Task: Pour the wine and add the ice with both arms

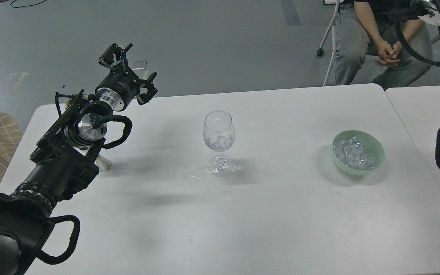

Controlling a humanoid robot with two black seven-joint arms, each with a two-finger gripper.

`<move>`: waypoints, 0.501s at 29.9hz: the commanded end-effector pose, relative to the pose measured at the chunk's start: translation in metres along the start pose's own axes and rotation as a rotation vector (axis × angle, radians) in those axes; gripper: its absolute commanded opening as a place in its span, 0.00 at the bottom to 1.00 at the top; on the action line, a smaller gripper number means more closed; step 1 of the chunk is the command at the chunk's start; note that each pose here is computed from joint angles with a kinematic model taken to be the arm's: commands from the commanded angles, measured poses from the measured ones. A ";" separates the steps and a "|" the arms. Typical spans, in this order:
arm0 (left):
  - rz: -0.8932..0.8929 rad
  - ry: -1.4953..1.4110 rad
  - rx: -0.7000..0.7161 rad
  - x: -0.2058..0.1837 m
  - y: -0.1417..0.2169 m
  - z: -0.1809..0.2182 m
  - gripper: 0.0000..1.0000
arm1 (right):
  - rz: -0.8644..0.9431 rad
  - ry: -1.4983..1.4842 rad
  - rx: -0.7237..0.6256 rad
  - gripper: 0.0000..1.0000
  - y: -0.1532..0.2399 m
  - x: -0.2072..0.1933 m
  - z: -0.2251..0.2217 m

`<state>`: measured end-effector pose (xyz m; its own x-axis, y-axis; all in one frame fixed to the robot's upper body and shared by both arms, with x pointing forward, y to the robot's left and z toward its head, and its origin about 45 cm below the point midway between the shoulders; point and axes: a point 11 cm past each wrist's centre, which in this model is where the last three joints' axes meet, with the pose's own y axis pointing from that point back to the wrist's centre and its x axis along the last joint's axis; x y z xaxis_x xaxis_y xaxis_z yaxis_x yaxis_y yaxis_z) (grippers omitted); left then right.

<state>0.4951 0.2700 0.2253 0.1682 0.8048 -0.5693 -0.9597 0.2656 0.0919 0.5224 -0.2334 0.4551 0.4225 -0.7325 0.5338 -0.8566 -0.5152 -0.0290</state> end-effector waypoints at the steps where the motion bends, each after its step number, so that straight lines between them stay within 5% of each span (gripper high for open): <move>1: -0.023 -0.003 -0.005 -0.003 -0.001 0.004 0.98 | 0.032 -0.145 0.002 1.00 0.002 0.010 0.015; 15: -0.194 0.052 -0.128 -0.018 0.004 0.015 0.98 | 0.153 -0.824 0.165 1.00 -0.007 -0.037 0.089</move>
<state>0.4940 0.2633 0.2468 0.3169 0.7328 -0.6021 -0.9381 0.3356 -0.0853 0.5412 -0.2452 0.3846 0.4590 -0.8760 -0.1480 -0.8812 -0.4277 -0.2012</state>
